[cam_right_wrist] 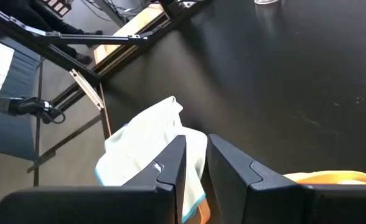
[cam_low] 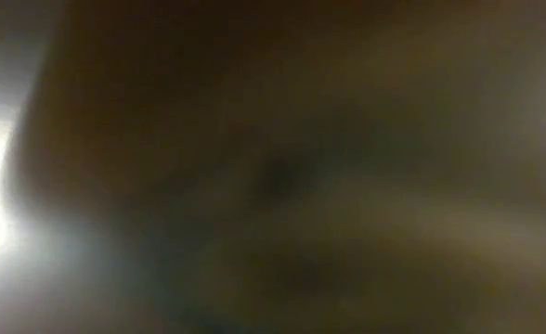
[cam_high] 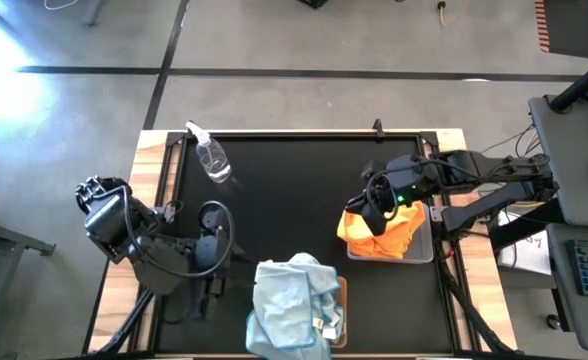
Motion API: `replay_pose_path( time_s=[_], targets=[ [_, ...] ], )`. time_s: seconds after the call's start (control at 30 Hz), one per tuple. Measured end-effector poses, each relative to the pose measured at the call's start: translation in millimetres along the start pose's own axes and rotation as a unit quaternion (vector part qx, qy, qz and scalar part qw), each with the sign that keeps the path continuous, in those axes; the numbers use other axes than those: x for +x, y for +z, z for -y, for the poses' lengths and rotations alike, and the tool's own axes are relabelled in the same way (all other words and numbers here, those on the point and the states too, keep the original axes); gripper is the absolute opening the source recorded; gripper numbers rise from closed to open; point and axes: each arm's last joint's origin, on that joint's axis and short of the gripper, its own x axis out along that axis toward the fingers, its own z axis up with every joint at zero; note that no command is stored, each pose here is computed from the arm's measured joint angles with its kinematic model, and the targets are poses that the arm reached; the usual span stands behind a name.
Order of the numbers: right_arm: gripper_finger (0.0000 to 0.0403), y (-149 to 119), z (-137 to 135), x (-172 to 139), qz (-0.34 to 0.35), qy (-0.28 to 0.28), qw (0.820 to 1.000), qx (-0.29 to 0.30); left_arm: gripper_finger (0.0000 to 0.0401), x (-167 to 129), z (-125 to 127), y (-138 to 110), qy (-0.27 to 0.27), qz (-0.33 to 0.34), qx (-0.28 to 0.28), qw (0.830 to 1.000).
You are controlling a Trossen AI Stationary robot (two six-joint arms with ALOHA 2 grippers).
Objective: Sort microfiber towel by color & place in baskets
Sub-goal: Return to Home Position
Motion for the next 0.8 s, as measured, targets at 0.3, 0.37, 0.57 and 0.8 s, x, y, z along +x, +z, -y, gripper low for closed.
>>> replay_pose_path(
  time_s=[0.3,0.37,0.57,0.8],
  targets=[
    [0.0059,5.0,-7.6,1.2,0.02,0.042,0.999,-0.005,0.0156,2.1,0.9,-0.7,0.001,-0.003,0.045,0.999],
    [0.0059,7.9,-12.0,1.2,0.025,0.078,0.996,-0.022,0.0156,2.9,1.1,-1.2,0.002,-0.005,0.043,0.999],
    [0.0059,14.3,-20.8,0.5,0.046,0.143,0.985,-0.08,0.0156,2.1,2.9,3.9,-0.007,0.019,0.061,0.998],
    [0.0059,14.3,-20.8,0.2,0.05,0.144,0.982,-0.112,0.0156,-8.2,-1.8,5.1,-0.014,0.024,0.058,0.998]
  ],
)
